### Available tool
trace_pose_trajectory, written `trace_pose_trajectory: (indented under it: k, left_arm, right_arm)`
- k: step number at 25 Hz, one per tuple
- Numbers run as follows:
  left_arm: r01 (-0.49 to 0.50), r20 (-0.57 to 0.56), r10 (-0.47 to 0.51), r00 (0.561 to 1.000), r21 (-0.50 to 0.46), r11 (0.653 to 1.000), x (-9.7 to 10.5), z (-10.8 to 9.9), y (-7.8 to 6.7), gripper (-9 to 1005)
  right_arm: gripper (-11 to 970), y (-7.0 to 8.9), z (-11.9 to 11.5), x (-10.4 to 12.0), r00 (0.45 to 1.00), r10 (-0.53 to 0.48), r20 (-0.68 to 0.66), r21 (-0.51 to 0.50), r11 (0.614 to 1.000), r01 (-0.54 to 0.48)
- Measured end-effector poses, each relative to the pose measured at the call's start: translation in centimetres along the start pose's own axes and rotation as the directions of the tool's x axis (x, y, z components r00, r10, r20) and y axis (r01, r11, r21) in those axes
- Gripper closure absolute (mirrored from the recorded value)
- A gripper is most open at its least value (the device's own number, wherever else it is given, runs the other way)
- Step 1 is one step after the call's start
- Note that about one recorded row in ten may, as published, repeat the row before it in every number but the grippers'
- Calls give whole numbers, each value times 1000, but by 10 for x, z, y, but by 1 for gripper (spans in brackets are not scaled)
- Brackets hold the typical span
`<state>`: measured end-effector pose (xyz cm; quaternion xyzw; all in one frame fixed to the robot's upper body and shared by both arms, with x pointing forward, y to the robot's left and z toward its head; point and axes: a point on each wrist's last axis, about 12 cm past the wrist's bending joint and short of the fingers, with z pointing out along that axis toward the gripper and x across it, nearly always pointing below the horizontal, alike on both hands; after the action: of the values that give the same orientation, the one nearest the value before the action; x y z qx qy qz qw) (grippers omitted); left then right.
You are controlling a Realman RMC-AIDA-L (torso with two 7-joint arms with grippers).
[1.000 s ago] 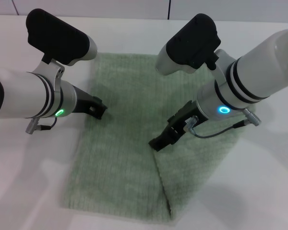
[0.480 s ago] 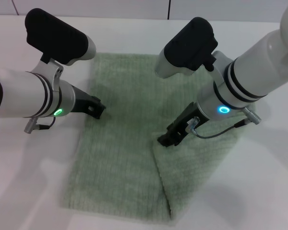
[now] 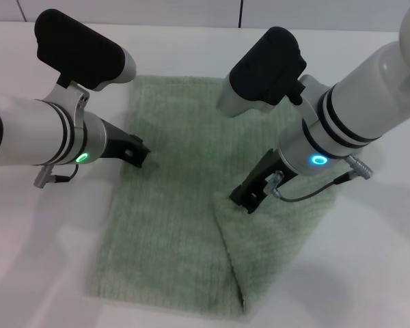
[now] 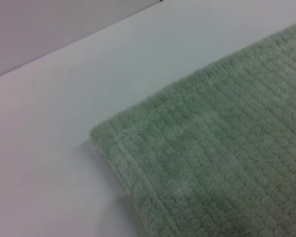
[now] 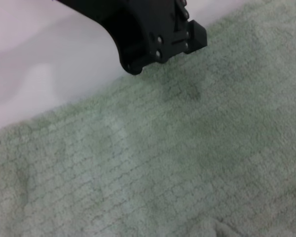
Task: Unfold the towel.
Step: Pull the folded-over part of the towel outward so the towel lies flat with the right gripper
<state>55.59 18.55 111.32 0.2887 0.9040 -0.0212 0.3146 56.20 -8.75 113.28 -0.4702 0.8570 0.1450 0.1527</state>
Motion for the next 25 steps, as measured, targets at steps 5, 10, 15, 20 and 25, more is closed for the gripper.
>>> trace_pose_trajectory:
  k: [5,10,15,20,25]
  left_arm:
    - [-4,0,4,1000,-3,1000,0,0,1,998]
    - [-17,-11,17,1000,2,1000,-1,0,0,998]
    - [-23,-17,23,1000,7,1000,-1,0,-2,998]
    - [-27,-24,27,999,11,1000,-1,0,-3,998]
    - [-29,-30,30,999,14,999,0,0,-4,997]
  right_arm:
    - [934,1,-3,0,1000,-9,-4,-5,1000,9]
    - [961,5,-11,-2,999,-29,-20,-16,999,29]
    - [962,9,-28,-2,999,-30,-20,-29,999,30]
    - [962,7,-46,0,1000,-24,-6,-6,1000,24]
    - [962,9,-56,5,998,-31,-45,22,999,32]
